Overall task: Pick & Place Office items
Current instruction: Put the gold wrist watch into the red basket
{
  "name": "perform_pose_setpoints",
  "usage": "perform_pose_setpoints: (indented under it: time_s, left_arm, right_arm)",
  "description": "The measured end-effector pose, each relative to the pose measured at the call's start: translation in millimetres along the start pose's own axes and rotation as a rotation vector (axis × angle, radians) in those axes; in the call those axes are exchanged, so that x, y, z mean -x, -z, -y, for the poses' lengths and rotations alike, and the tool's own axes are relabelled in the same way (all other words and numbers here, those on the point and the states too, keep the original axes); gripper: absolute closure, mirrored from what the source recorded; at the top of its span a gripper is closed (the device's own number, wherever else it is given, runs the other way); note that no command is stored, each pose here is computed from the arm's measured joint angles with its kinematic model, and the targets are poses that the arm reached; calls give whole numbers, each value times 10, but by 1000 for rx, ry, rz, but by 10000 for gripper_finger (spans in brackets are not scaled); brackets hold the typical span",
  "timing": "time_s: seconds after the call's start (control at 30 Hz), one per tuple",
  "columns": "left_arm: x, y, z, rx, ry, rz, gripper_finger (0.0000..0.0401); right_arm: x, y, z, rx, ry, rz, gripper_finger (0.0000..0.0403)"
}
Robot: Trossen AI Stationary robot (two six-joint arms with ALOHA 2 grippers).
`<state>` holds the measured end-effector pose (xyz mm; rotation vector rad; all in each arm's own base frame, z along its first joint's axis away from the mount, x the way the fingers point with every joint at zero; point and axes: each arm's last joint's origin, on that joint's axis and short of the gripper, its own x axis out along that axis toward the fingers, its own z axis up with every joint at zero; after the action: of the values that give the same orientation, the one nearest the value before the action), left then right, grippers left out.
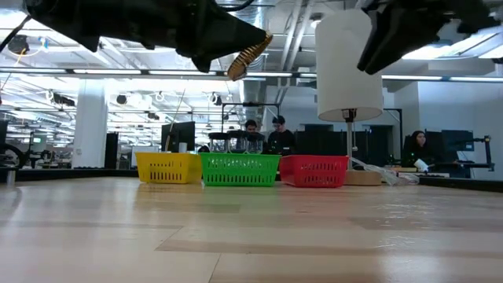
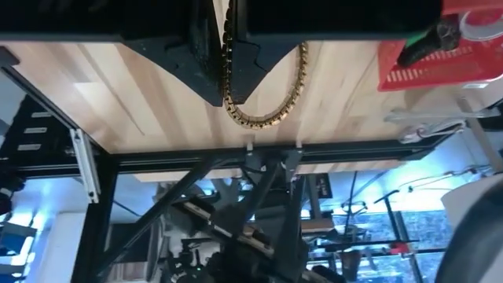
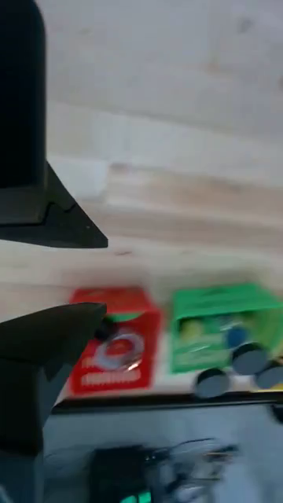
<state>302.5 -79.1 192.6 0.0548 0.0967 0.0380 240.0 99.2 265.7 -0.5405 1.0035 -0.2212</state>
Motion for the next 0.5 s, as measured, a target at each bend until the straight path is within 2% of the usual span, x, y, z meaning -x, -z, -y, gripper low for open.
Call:
perform_pose_setpoints:
  time_s: [0.17,0.3,0.4,0.5]
  left_arm:
    - [-7,-34,-27,8,14,16,396]
    - [-52,-106,-68,12,-2,38,396]
    - [-86,-157,-95,16,37,56,396]
    - [-113,-247,-84,26,85,98,396]
  right_arm:
    - [-88,268,-143,28,-14,279,290]
    - [-179,294,-132,1,61,555,290]
    - [-231,263,-67,-115,117,694,290]
    - [-314,226,-8,-253,125,734,290]
